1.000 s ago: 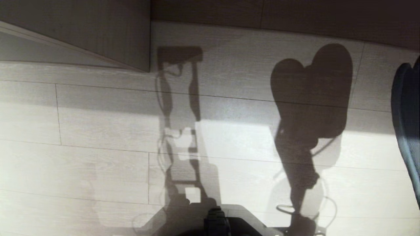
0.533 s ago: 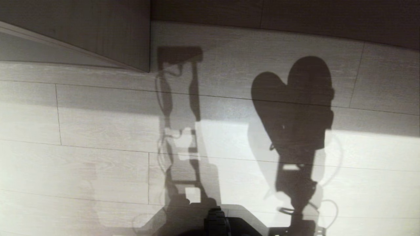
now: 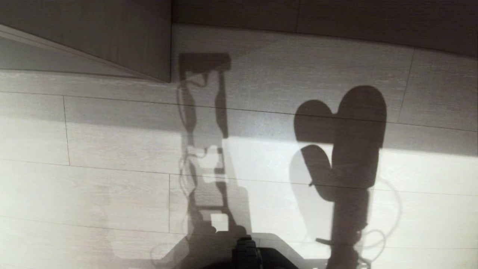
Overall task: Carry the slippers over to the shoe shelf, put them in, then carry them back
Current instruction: Place the slippers into the shoe cabinet
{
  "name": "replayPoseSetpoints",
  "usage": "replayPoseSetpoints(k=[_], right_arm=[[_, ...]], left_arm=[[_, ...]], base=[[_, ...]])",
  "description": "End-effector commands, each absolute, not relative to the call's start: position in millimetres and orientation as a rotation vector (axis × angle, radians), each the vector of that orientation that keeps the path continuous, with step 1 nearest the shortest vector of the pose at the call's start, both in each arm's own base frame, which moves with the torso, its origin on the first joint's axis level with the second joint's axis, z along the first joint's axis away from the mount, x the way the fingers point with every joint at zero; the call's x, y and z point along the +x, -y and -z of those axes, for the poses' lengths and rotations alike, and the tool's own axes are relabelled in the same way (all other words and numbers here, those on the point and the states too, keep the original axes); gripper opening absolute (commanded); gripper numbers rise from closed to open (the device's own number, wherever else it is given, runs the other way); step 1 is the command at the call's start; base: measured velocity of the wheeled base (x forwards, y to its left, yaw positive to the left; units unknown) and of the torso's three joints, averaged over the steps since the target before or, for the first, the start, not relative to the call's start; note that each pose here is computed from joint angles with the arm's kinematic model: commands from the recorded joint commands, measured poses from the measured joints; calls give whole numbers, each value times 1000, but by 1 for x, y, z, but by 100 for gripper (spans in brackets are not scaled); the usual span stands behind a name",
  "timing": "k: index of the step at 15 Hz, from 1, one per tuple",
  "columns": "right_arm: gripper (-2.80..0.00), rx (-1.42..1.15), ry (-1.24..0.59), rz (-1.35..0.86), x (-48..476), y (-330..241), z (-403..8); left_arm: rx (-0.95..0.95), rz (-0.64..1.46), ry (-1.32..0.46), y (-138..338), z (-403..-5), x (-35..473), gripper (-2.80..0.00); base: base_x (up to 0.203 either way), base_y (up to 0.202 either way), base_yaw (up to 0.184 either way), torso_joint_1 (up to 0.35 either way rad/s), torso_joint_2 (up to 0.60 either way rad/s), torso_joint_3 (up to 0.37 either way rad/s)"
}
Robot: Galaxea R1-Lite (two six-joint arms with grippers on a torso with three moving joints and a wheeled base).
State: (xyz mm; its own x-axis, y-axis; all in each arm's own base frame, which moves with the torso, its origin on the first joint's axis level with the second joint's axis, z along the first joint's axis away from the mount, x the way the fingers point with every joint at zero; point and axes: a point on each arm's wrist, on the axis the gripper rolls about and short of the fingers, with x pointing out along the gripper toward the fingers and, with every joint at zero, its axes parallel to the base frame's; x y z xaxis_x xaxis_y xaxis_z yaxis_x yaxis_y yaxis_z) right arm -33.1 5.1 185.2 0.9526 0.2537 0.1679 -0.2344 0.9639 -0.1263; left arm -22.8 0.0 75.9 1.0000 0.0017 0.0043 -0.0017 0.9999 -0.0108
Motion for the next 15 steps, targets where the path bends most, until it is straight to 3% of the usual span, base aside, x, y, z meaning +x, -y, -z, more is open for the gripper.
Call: replayPoseSetpoints(k=[1,3,6,15], right_arm=[[-280,-106,192,-213,-38,-4,-163],[-280,-103,184,-182,-38,-4,-154],[-280,-94,110,-146,-31,-3,-105],[-280,-95,11,-24,-23,0,-78]], left_arm=[[-11,-3,5,0,-76,-23,-280],[-11,-2,5,0,-76,-23,-280],[-11,-2,5,0,-76,-23,-280],[-11,-2,5,0,-76,-23,-280]], base=[[0,0,0,0,0,0],[0,0,0,0,0,0],[0,0,0,0,0,0],[0,0,0,0,0,0]])
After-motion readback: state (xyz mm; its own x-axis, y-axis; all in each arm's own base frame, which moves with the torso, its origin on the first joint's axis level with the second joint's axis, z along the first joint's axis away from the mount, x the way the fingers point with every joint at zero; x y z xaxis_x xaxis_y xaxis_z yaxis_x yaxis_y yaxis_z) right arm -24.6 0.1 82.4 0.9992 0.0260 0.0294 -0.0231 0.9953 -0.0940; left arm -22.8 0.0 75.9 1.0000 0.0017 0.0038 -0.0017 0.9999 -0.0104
